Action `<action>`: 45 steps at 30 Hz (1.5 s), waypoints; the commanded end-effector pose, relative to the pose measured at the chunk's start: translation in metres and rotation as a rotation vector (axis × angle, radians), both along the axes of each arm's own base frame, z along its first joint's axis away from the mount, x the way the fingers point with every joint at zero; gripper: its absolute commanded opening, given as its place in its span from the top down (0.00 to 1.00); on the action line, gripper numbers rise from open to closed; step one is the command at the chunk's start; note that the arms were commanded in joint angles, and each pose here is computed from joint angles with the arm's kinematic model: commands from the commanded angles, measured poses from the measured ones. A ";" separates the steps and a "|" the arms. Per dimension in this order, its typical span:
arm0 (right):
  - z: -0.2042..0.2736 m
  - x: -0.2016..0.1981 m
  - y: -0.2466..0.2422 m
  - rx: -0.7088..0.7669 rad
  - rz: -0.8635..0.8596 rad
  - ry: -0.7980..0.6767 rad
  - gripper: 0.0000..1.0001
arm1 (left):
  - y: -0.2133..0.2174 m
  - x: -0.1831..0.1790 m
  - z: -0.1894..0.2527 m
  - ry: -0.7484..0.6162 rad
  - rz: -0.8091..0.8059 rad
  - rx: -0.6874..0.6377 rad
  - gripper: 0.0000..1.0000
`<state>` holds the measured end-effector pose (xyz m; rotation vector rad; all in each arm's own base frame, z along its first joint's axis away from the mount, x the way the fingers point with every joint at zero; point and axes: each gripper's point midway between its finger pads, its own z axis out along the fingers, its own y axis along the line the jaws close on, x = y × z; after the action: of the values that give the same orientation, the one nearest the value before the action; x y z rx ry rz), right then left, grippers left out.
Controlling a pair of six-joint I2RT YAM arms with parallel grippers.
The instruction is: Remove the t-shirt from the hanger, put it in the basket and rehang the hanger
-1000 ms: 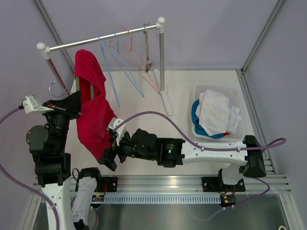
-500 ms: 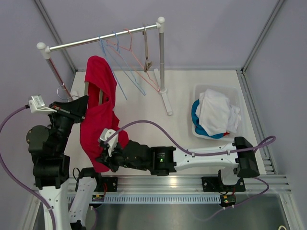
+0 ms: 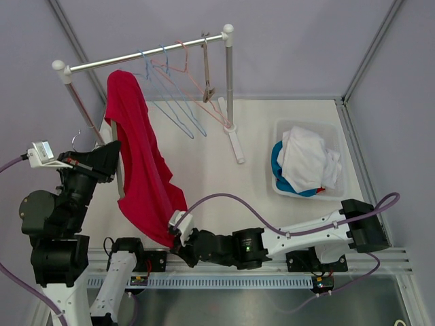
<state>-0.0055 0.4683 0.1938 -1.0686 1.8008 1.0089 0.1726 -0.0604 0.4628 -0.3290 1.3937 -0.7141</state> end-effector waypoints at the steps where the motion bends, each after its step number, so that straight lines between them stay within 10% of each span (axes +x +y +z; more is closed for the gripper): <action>1: -0.026 0.008 -0.036 -0.111 -0.113 0.044 1.00 | 0.010 -0.026 0.072 -0.237 0.059 0.013 1.00; 14: -0.047 0.023 -0.081 -0.174 -0.246 0.081 1.00 | -0.007 -0.069 0.154 -0.424 -0.047 0.057 1.00; 20: 0.022 0.041 -0.063 -0.034 -0.278 -0.030 0.99 | -0.031 -0.108 0.135 -0.440 -0.215 0.013 1.00; 22: 0.051 0.042 -0.056 0.030 -0.256 -0.066 0.84 | -0.039 -0.116 0.124 -0.430 -0.266 0.015 1.00; 23: 0.068 0.043 -0.057 0.065 -0.250 -0.077 0.51 | -0.041 -0.122 0.121 -0.436 -0.283 0.018 1.00; 25: 0.101 0.044 -0.057 0.121 -0.227 -0.115 0.25 | -0.047 -0.137 0.118 -0.447 -0.339 0.021 1.00; 31: 0.210 0.063 -0.080 0.279 -0.244 -0.277 0.01 | -0.057 -0.161 0.118 -0.463 -0.460 0.016 1.00; 43: 0.279 0.116 -0.067 0.353 -0.367 -0.408 0.02 | -0.063 -0.169 0.086 -0.403 -0.619 -0.020 1.00; 45: 0.280 0.121 -0.063 0.361 -0.395 -0.416 0.33 | -0.062 -0.173 0.083 -0.410 -0.633 -0.016 1.00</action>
<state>0.1026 0.4017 0.4672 -0.6419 1.3755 0.8233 0.0183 -0.1217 0.5337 0.1884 1.1724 -1.1952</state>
